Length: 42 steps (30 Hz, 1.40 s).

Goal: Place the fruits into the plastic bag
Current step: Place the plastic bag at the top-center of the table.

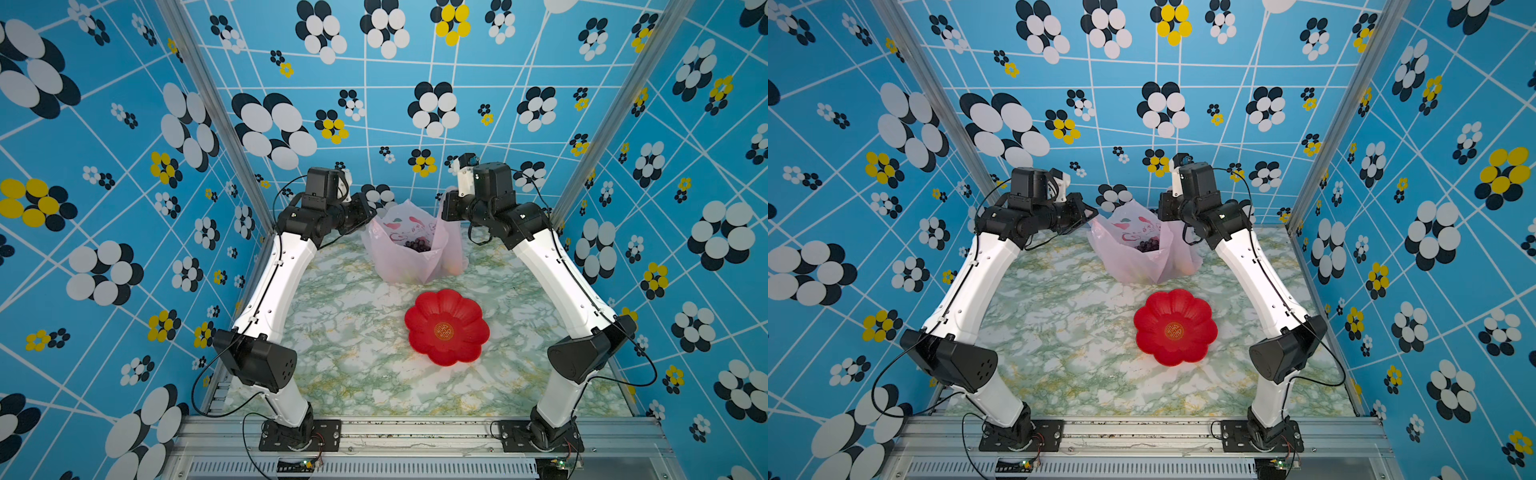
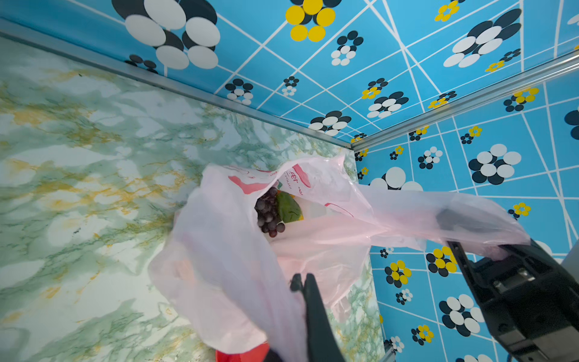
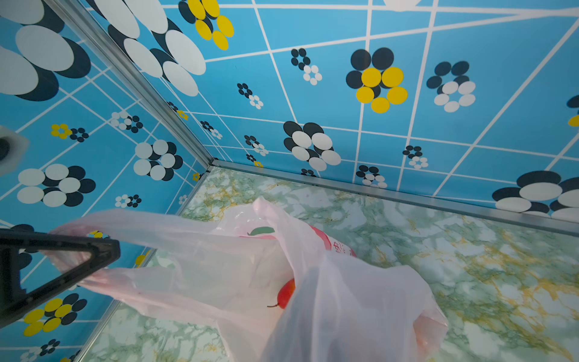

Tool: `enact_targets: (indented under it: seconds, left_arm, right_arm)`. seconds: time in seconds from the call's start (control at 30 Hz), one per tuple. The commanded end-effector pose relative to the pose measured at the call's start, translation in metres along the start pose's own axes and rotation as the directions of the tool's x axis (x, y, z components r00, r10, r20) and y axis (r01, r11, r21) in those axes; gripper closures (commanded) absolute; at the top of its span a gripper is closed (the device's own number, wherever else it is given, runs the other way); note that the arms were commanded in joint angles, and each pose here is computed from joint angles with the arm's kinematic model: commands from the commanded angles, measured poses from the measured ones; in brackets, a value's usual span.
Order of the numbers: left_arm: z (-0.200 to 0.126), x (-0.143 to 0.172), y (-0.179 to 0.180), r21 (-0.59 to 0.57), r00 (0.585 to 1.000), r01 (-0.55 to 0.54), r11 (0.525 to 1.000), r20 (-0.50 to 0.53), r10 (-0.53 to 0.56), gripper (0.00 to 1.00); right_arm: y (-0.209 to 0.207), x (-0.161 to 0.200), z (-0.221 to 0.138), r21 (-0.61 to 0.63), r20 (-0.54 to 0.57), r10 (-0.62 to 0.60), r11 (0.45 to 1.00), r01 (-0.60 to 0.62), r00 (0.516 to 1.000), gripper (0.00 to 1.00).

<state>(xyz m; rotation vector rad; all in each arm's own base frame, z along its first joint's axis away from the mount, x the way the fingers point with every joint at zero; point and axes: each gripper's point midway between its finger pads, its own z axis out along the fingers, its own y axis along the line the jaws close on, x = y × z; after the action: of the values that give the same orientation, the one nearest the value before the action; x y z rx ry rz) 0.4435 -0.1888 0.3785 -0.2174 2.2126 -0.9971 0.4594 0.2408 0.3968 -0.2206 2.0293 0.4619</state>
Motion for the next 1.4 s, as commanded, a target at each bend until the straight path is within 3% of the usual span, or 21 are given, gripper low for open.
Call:
enact_targets:
  seconds: [0.0, 0.43, 0.7, 0.87, 1.13, 1.37]
  left_arm:
    - [-0.004, -0.011, -0.017, 0.076, 1.000, -0.004, 0.997, 0.023, 0.002, 0.99]
    - [0.002, 0.017, 0.009, 0.057, 0.996, 0.078, 0.995, -0.054, -0.075, 0.97]
    - [-0.029, 0.012, -0.030, 0.132, 1.000, 0.003, 0.991, 0.001, -0.003, 0.97]
    - [-0.034, 0.022, -0.057, 0.188, 0.999, -0.031, 0.982, -0.006, 0.033, 0.96]
    - [-0.025, 0.046, -0.039, 0.173, 0.998, 0.023, 0.985, -0.067, -0.011, 0.94]
    - [-0.024, 0.049, -0.034, 0.168, 0.997, 0.040, 0.985, -0.077, -0.028, 0.76]
  right_arm:
    - [0.002, -0.022, -0.026, -0.041, 0.086, 0.046, 0.998, -0.043, 0.995, 1.00]
    - [-0.015, 0.024, -0.023, -0.034, 0.045, 0.104, 0.994, -0.103, 0.994, 1.00]
    - [-0.021, -0.005, -0.065, 0.005, 0.156, 0.090, 0.996, -0.092, 0.984, 1.00]
    - [-0.028, 0.015, -0.059, 0.013, 0.107, 0.102, 0.994, -0.104, 0.989, 1.00]
    - [-0.035, 0.049, -0.046, 0.021, 0.050, 0.157, 0.987, -0.158, 0.986, 1.00]
    - [-0.031, 0.046, -0.054, 0.006, 0.045, 0.165, 0.986, -0.165, 0.985, 0.61]
